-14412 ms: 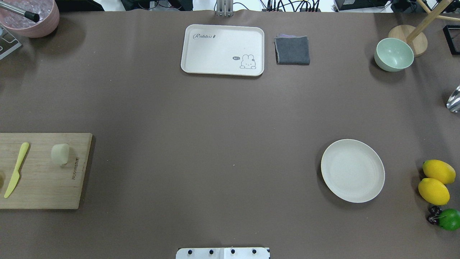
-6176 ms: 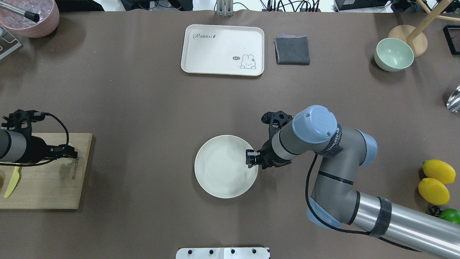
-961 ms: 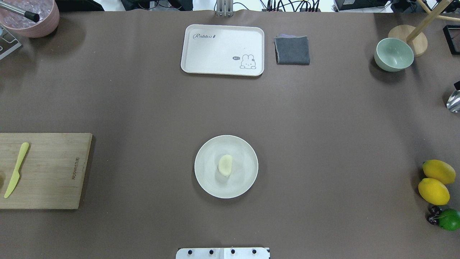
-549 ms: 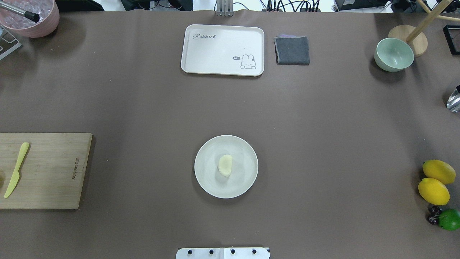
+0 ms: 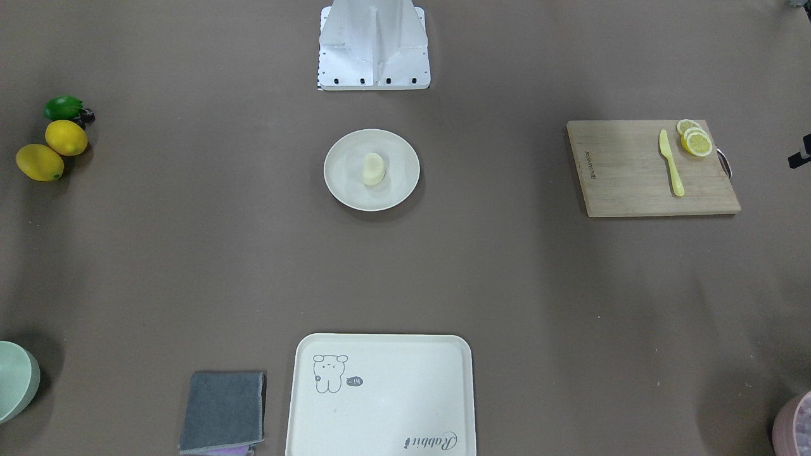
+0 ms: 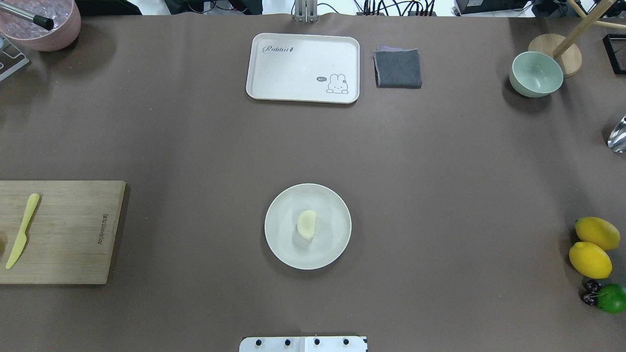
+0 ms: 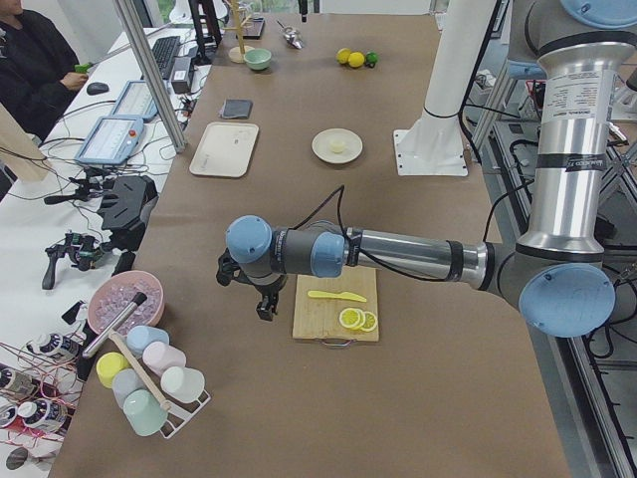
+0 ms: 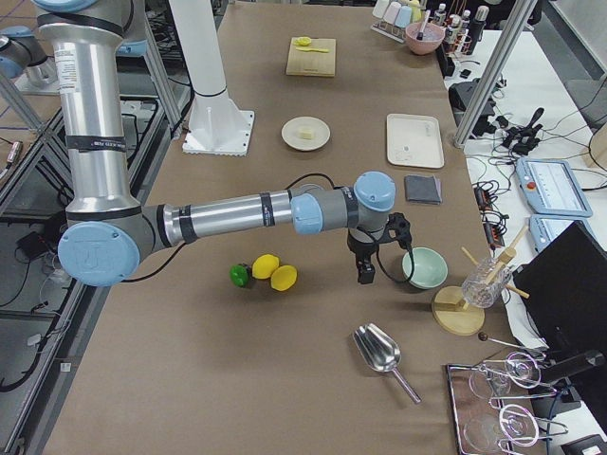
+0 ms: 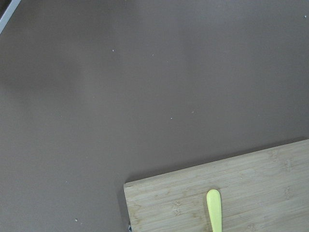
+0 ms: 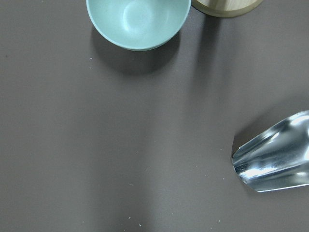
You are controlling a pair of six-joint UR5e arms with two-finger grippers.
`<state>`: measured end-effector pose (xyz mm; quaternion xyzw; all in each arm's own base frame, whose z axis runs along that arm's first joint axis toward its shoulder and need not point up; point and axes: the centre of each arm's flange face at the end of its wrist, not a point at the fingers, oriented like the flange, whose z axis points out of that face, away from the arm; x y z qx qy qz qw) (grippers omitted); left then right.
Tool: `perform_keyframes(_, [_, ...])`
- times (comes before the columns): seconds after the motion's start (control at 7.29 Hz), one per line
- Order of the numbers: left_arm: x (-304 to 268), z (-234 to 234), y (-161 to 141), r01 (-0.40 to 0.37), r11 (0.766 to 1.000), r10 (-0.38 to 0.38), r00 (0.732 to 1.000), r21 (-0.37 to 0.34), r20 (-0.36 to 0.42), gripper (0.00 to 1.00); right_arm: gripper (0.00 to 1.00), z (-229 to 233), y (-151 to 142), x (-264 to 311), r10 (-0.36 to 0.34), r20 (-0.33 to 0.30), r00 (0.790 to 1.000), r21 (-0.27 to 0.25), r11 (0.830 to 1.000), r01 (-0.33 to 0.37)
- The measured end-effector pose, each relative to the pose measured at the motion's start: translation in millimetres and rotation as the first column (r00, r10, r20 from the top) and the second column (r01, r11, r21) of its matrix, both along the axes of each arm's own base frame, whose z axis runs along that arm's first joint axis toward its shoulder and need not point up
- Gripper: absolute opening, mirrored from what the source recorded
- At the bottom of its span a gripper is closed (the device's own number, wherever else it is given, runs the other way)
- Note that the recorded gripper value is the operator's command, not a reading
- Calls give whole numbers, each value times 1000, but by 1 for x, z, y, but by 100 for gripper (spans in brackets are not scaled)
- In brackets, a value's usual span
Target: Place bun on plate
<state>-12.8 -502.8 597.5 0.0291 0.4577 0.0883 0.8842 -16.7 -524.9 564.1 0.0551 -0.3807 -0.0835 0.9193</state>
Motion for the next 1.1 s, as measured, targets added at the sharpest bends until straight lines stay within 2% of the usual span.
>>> perform_keyframes(0.27, [-9, 3, 1, 17, 1000, -17, 1000, -4, 11, 98, 100, 0, 2, 6, 11, 4, 1000, -1, 1000, -11])
perform_keyframes(0.69, [-15, 5, 1, 25, 1000, -26, 996, 10, 87, 97, 100, 0, 6, 6, 15, 7, 1000, -7, 1000, -15])
perform_keyframes(1.1, [-16, 5, 2, 29, 1000, -29, 995, 9, 98, 97, 100, -5, 1, -4, 2, -3, 1000, -1, 1000, -2])
